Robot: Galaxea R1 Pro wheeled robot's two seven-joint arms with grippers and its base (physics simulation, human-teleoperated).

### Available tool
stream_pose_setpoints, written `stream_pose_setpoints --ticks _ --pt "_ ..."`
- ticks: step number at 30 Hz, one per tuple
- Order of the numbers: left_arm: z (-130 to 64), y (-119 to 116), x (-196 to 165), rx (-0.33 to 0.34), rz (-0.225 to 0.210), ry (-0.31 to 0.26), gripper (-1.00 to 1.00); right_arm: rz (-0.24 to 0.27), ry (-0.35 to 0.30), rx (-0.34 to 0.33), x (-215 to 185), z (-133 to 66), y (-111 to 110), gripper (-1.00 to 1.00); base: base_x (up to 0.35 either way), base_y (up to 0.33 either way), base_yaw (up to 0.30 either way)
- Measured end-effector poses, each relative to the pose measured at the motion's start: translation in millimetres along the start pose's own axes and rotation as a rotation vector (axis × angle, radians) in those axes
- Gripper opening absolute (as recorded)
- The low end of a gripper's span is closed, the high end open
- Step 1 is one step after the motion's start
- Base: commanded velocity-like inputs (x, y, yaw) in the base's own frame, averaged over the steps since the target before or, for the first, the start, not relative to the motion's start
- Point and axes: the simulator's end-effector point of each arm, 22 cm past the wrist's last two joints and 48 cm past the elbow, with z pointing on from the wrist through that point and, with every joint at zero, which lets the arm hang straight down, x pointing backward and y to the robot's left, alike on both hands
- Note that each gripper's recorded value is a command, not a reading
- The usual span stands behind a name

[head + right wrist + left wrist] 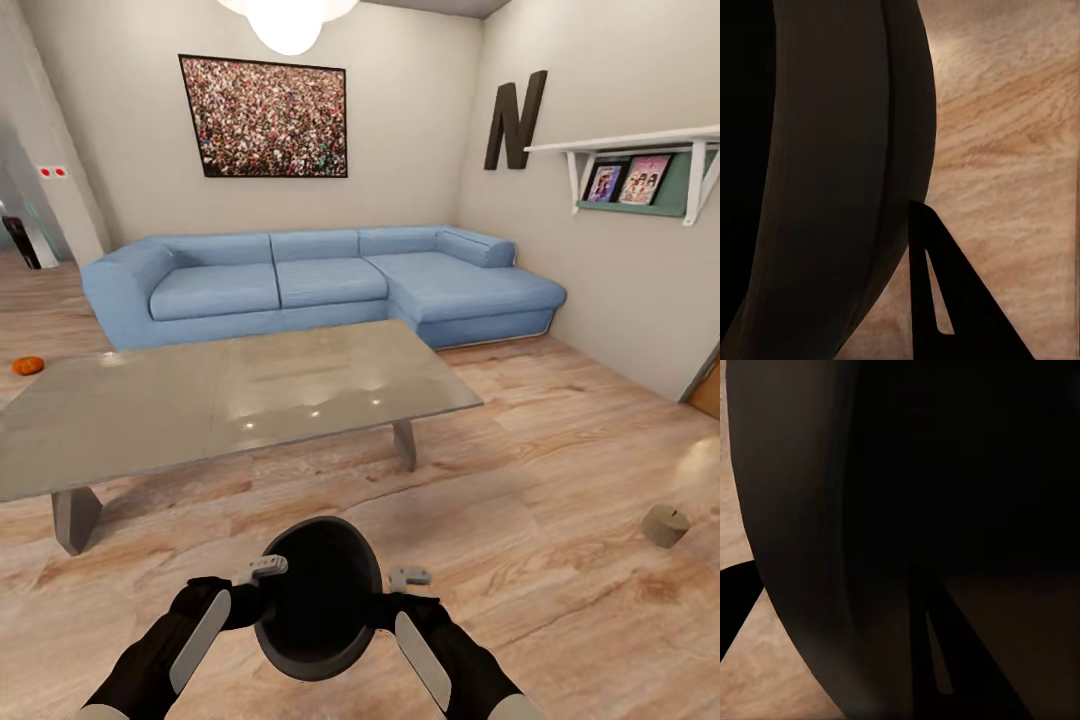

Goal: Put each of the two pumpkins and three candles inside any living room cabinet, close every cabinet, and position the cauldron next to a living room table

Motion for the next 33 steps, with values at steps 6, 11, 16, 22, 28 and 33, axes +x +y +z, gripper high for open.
stream_pose_setpoints --ticks 6,11,16,22,28,33 --pt "0.0 -0.1 0.0 0.000 0.000 0.000 -1.00 0.000 0.000 0.000 -0.1 -0.1 -0.1 -1.00 0.227 -0.263 0.218" --pt "0.1 -0.2 0.0 0.001 -0.001 0.000 -1.00 -0.002 0.000 0.000 -0.3 -0.1 -0.1 -1.00 0.140 -0.138 0.015" --pt "0.2 -0.3 0.0 0.001 -0.001 0.001 -1.00 -0.001 0.000 0.000 -0.4 -0.1 -0.4 -1.00 0.013 -0.011 0.002" --pt "0.1 -0.1 0.0 0.001 -0.001 0.000 -1.00 -0.002 0.000 0.000 -0.3 0.0 -0.1 -1.00 0.001 -0.003 0.193" --pt "0.0 -0.1 0.0 0.001 -0.001 0.000 -1.00 -0.002 0.000 0.000 -0.3 0.0 -0.1 -1.00 0.069 -0.080 0.283" --pt "0.0 -0.2 -0.2 0.001 -0.001 0.000 -1.00 -0.002 0.000 0.000 -0.4 -0.1 -0.1 -1.00 0.133 -0.130 0.190"
